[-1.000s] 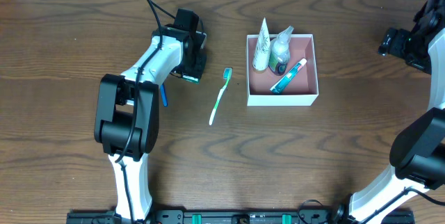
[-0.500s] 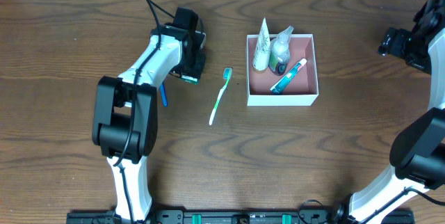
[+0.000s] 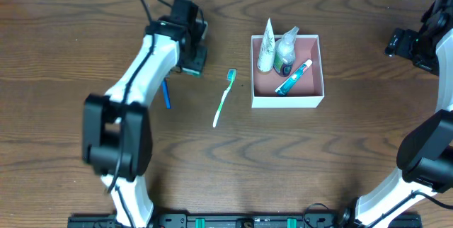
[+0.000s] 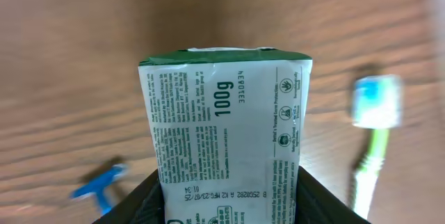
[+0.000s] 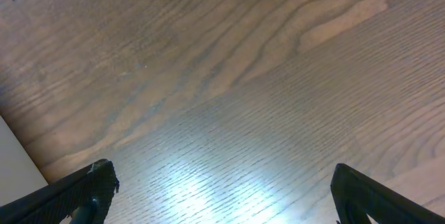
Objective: Pack container
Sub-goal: 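Lift the soap bar box and lower it into the white box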
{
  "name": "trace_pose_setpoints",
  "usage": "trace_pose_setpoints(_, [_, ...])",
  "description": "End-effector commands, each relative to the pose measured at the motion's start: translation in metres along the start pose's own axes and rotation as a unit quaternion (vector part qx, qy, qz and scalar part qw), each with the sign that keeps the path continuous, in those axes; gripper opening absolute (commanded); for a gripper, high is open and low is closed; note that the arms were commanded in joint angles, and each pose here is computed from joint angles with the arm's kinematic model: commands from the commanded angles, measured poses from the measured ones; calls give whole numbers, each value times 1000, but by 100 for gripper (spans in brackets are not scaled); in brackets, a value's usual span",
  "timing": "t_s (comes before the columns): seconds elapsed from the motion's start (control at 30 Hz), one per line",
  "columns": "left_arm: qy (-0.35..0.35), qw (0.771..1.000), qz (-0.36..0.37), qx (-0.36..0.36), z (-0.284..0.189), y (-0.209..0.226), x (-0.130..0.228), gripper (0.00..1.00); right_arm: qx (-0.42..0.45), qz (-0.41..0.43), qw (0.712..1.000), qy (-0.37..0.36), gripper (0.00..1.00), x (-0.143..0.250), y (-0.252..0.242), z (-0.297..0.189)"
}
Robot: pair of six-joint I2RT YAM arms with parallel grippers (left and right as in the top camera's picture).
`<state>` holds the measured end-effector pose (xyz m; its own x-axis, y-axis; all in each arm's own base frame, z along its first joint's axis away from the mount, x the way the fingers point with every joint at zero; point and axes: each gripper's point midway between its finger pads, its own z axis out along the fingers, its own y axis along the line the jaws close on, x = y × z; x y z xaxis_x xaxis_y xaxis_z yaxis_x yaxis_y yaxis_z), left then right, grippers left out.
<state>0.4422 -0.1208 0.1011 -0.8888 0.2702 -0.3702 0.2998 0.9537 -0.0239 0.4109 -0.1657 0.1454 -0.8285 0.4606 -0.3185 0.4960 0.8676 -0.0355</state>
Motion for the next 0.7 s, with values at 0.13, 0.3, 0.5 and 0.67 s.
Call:
trace_pose_setpoints(0.13, [-187, 982, 40, 9, -146, -37, -51, 45, 9, 9, 1000, 6, 99, 2, -5, 5])
trace_pose_setpoints(0.3, [-255, 960, 101, 55, -193, -104, -57, 44, 9, 9, 1000, 6, 99, 2, -5, 5])
trace_pose_setpoints(0.5, [-309, 927, 174, 121, -212, -198, -60, 44, 9, 9, 1000, 6, 99, 2, -5, 5])
trace_pose_setpoints(0.67, [-320, 913, 202, 150, -194, -246, -65, 44, 9, 9, 1000, 6, 99, 2, -5, 5])
